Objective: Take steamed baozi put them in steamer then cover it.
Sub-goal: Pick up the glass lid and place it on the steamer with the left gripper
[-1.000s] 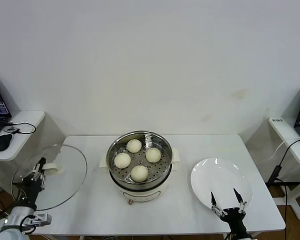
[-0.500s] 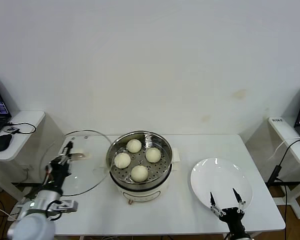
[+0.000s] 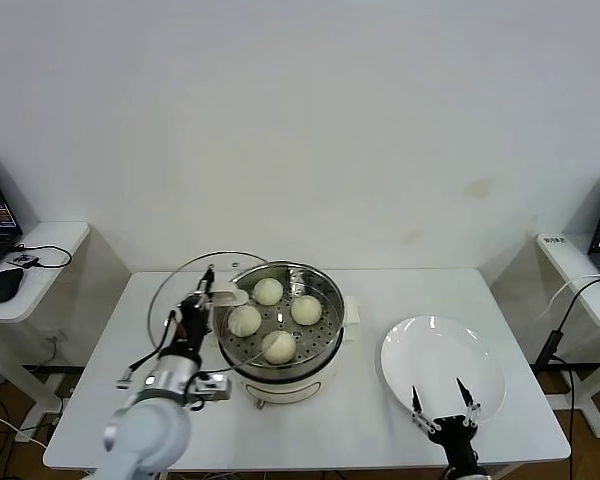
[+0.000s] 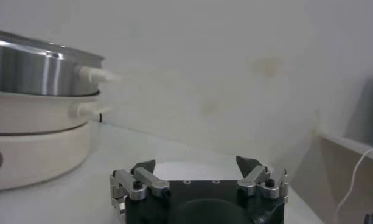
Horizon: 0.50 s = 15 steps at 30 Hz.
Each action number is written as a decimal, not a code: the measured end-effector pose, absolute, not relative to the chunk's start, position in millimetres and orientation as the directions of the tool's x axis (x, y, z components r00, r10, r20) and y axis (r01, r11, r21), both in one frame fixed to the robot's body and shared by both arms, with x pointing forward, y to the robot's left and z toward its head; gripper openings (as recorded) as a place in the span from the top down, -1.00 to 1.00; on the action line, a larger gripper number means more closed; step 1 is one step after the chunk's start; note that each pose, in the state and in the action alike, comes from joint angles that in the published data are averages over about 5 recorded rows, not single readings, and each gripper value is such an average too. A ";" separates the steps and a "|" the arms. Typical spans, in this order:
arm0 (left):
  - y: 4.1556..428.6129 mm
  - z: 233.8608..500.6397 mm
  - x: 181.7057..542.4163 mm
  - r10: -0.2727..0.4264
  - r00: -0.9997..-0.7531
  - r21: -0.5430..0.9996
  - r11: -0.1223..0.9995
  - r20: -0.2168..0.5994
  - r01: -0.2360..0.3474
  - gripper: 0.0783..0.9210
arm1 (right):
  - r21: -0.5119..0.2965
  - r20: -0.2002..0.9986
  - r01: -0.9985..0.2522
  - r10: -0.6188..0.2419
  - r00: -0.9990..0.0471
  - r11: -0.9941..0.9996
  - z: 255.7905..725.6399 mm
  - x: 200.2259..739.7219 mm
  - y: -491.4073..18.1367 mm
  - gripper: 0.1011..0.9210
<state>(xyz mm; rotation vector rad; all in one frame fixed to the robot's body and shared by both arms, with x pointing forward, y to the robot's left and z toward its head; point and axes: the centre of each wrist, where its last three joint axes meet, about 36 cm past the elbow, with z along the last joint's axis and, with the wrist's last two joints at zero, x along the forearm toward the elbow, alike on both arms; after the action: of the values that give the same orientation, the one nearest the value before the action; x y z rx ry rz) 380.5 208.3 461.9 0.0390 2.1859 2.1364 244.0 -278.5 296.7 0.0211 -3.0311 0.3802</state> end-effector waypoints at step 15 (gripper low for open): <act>134.7 453.7 404.2 0.084 -0.996 1.000 0.006 0.009 0.010 0.84 | -0.263 0.100 -0.027 -0.001 -0.995 0.964 286.0 241.6 -270.1 -0.76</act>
<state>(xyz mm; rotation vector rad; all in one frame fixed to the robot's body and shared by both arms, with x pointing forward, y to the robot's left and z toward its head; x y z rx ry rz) 404.2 134.7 453.7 0.1015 2.1899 2.1762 241.6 -270.1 286.0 0.0219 -3.0148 0.4053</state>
